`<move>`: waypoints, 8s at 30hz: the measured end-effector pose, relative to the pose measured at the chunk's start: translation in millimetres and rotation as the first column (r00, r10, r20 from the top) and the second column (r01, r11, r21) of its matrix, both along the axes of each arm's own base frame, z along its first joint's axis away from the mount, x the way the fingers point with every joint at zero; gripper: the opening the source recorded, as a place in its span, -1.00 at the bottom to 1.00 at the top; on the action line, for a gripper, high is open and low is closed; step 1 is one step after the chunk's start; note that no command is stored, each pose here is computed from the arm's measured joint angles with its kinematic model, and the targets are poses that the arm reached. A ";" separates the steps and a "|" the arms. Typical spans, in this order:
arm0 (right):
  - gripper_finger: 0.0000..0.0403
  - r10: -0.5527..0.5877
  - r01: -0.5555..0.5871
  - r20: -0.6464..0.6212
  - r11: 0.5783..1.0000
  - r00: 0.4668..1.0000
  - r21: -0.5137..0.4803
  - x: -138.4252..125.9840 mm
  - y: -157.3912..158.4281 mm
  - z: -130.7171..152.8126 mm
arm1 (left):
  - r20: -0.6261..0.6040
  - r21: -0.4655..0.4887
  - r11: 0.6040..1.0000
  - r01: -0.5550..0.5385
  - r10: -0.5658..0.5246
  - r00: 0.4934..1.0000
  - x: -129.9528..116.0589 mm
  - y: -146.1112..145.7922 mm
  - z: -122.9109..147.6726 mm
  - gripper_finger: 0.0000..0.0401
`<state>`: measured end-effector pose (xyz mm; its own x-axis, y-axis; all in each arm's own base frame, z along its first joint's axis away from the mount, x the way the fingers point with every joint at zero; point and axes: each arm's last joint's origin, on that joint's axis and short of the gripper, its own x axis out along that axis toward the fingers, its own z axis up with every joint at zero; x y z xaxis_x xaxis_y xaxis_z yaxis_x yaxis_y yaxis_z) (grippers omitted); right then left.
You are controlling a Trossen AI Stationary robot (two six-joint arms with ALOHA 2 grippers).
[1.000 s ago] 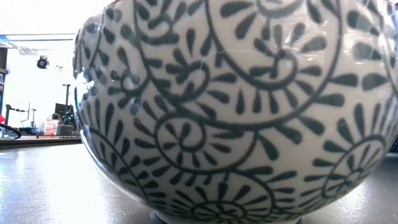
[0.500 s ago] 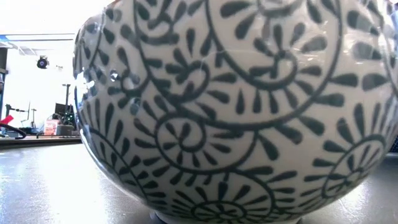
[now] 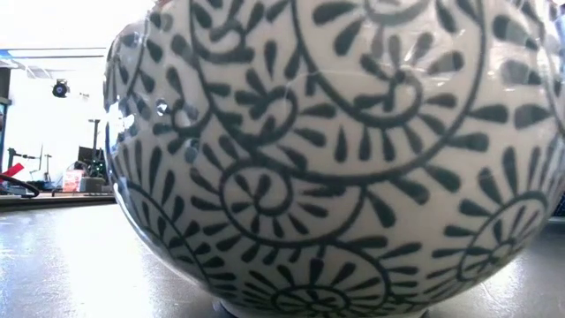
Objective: Place and stack bowls onto a shelf
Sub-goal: Stack the yellow bowl on top of the blue patterned bowl on the shelf
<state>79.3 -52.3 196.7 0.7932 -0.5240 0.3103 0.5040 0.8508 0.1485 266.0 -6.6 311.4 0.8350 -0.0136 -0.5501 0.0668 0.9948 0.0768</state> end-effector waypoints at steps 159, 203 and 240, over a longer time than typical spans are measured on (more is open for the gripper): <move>-0.94 0.640 -0.838 -0.711 0.186 -0.292 0.512 268.1 193.3 99.7 | 0.301 0.246 0.707 0.663 -0.706 0.641 23.6 -64.5 -44.9 -0.41; -0.93 0.740 -0.834 -0.655 0.259 -0.153 0.487 290.7 154.8 116.0 | 0.347 0.118 0.664 0.738 -0.724 0.596 37.7 -70.7 -59.5 -0.59; -0.22 0.800 -0.802 -0.599 0.351 -0.011 0.483 280.5 113.1 149.2 | 0.339 0.025 0.697 0.717 -0.681 0.649 39.4 -48.2 -60.0 -0.97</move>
